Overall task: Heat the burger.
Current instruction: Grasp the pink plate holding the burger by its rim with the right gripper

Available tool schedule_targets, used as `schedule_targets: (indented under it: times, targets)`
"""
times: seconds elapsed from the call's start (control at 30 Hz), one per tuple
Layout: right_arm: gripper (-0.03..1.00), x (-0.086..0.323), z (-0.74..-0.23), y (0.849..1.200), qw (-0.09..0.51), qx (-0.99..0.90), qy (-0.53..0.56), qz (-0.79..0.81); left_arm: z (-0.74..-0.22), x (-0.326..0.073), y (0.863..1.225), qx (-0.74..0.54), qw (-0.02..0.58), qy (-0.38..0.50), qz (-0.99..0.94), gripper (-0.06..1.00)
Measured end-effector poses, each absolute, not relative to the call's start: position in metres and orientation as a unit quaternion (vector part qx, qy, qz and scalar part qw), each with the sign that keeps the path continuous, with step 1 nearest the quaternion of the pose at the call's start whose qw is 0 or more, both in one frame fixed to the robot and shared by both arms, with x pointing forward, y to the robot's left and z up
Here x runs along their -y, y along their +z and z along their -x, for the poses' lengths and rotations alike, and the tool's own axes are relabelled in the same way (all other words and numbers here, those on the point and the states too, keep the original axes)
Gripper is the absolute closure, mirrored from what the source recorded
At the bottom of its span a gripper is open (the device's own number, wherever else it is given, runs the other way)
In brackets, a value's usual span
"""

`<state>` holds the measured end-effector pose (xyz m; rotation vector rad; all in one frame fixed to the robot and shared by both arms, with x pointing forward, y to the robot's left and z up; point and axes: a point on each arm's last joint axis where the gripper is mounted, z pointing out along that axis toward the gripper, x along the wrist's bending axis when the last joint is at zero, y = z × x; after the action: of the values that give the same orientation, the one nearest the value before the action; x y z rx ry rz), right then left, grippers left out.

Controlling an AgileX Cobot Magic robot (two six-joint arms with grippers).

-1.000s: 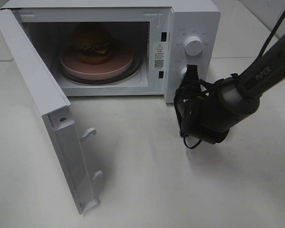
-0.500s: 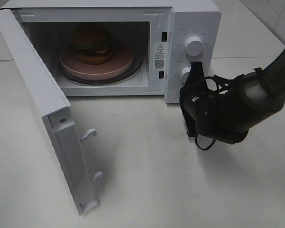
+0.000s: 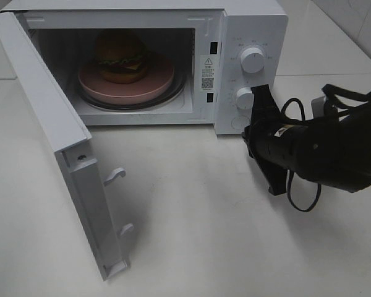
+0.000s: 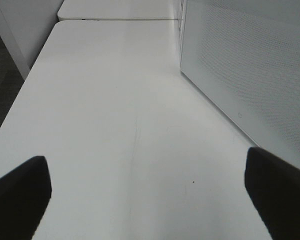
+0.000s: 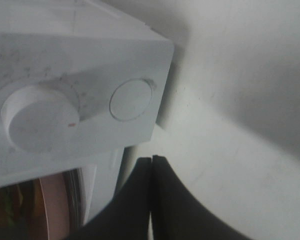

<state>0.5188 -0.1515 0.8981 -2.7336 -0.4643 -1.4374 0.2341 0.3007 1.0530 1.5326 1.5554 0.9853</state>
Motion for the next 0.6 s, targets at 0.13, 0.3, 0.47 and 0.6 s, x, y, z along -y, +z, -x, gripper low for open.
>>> schedule_targets:
  times: [0.13,0.3,0.47,0.6]
  targets:
    - [0.95,0.148,-0.512,0.910,0.016,0.214,-0.444,0.870,-0.234,-0.301,1.053,-0.605,0.364,0.383,-0.596,-0.05]
    - [0.95,0.144,-0.496,0.928,0.017,0.345,-0.405,0.846,-0.234,-0.301,1.053,-0.605,0.364,0.383,-0.596,-0.05]
    - [0.94,0.145,-0.483,0.940,0.016,0.436,-0.371,0.820,-0.234,-0.301,1.053,-0.605,0.364,0.383,-0.596,-0.05]
    - [0.94,0.149,-0.479,0.944,0.018,0.485,-0.342,0.805,-0.234,-0.301,1.053,-0.605,0.364,0.383,-0.596,-0.05]
